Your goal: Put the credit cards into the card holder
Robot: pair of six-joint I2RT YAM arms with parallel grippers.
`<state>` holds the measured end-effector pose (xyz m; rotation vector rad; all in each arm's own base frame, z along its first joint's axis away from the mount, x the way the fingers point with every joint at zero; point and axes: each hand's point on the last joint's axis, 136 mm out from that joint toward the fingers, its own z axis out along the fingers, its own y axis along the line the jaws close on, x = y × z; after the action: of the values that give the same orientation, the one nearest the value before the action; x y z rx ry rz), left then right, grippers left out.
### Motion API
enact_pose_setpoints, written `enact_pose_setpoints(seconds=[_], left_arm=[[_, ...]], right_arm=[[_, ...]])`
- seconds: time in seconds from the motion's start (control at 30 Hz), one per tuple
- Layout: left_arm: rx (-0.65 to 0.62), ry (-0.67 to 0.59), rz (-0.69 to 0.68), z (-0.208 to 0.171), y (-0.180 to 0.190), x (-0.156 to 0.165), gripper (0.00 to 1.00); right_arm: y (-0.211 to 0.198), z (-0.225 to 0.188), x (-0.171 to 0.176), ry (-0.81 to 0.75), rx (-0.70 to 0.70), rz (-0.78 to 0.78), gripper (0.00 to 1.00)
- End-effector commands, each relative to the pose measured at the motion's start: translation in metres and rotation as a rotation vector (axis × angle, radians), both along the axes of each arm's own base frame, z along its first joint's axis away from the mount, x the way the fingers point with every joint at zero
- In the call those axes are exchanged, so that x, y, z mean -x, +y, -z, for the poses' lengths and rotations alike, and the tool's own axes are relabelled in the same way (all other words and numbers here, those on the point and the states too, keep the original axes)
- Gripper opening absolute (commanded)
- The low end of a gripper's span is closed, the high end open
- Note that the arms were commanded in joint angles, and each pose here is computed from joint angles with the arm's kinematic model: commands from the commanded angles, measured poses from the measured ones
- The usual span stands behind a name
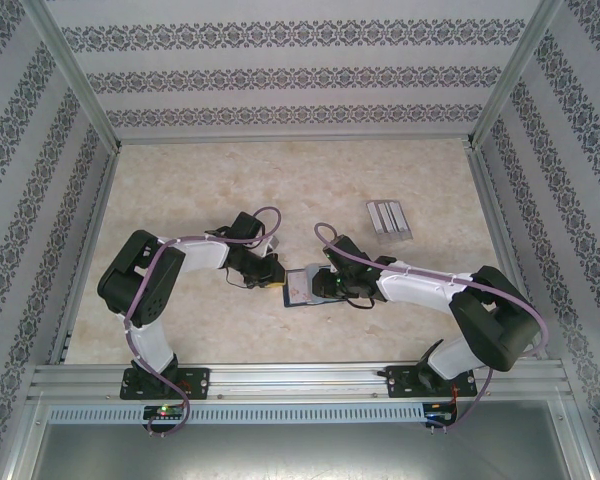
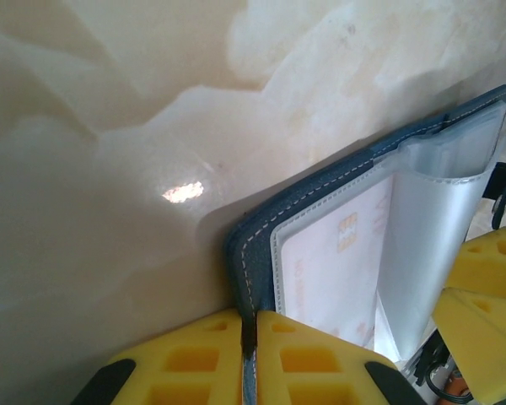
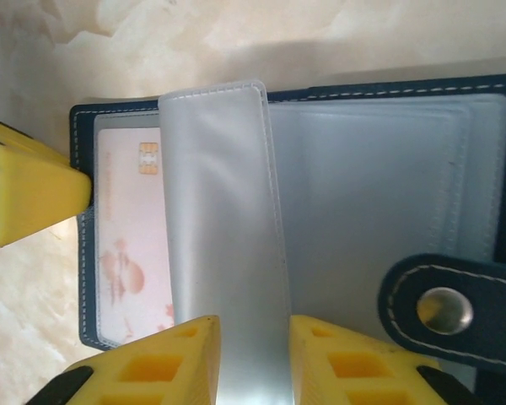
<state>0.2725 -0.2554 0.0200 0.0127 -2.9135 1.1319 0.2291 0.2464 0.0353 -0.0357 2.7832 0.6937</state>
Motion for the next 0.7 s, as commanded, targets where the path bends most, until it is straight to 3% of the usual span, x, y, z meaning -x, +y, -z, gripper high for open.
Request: enact_pose_setpoints(seconds=[0.0,0.3,0.43,0.67], left_arm=[[-0.016,0.017,0.024,0.002,-0.001,0.005,0.11],[-0.011,0.003,0.015,-0.006,-0.001,0.004,0.11],[-0.013,0.001,0.015,-0.006,-0.001,0.004,0.11],[-0.008,0.007,0.01,-0.005,-0.001,0.004,0.11]], right_arm=[[0.017,-0.018,-0.007,-0.038,-0.072,-0.033,0.28],[0.028,-0.034,-0.007,-0.092,-0.155,-0.084,0.22],[0.025,-0.037,-0.006,-0.098,-0.152,-0.069,0.3],[-0.032,-0.029,-0.003,-0.134,0.011,0.072,0.43]])
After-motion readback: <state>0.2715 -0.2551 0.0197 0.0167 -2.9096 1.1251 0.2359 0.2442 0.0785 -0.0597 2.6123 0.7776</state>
